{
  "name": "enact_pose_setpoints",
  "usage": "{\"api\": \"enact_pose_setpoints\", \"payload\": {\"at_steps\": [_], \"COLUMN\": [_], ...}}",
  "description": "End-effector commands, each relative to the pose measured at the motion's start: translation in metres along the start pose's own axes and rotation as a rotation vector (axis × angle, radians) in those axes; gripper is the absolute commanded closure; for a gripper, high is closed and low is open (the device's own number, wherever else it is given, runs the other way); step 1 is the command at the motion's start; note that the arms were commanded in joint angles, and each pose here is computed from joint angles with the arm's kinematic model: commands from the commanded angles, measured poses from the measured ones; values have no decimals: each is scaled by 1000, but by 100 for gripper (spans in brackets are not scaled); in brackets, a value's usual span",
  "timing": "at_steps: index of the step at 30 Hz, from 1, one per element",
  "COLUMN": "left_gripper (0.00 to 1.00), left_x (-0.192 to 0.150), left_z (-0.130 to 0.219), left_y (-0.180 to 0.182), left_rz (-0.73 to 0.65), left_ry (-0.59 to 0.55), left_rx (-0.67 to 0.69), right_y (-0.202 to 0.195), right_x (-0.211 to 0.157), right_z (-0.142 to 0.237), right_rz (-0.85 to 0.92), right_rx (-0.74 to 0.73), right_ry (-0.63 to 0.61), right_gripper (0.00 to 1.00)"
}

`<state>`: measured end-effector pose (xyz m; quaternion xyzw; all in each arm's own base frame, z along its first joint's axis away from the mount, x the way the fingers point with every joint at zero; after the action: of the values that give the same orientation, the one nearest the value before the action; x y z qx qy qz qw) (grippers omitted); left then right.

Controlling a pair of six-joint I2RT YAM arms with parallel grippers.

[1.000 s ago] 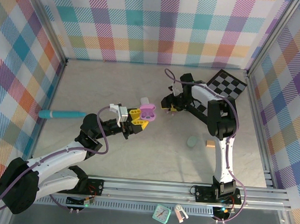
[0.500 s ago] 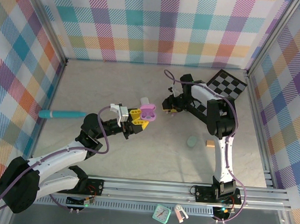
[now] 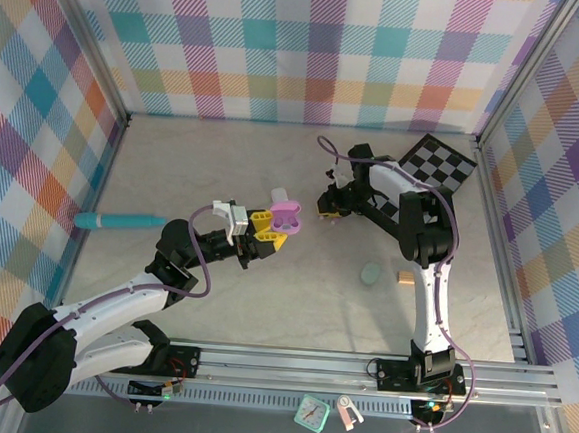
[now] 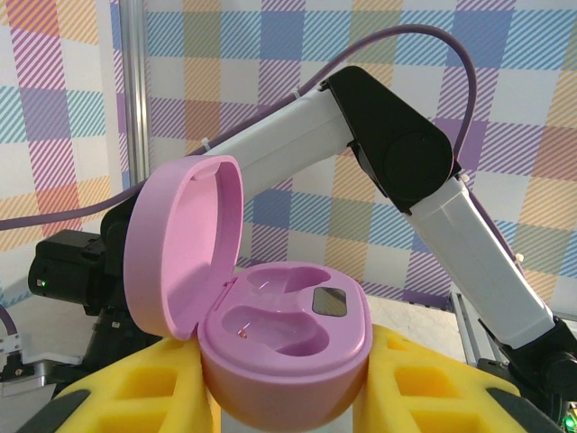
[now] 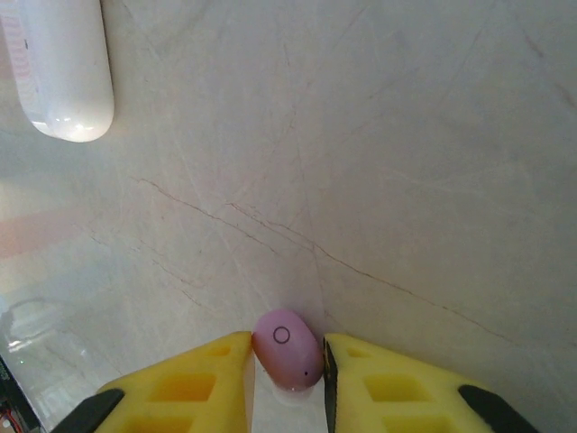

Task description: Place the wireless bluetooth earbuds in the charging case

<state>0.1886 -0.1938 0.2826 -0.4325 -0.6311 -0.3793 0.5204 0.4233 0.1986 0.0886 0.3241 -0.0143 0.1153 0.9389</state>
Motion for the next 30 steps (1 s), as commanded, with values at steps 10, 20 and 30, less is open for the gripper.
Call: {"api": "enact_pose_setpoints", "payload": {"at_steps": [10,20,30], "left_gripper": [74,74,74], "left_x": [8,4,-4], "left_z": [2,3,2], "left_y": [-1,2,7], "left_rz": [-20,-37,-40], "left_ry": [-32,-24,-18], "left_rx": [-12,27,67], "right_y": [9,28,39], "right_x": [-7,-28,-67], "right_z": [3,31,34], "right_rz": [-2,-117,-271], "right_rx": [-39,-170,-449], "right_ry": [-29,-249,-426], "right_gripper": [81,82,82]}}
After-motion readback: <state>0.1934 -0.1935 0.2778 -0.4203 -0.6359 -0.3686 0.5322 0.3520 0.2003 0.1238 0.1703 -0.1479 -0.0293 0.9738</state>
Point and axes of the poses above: each hand's point on the last joint's axis, 136 mm out from that joint toward the fingers, its own z axis back along the fingers, its own y axis along the line the jaws close on, x = y × z, the point moved 8 cm from there along z, back along the fingers, and after that the axes turned 4 degrees about -z, right-handed, at the moved point
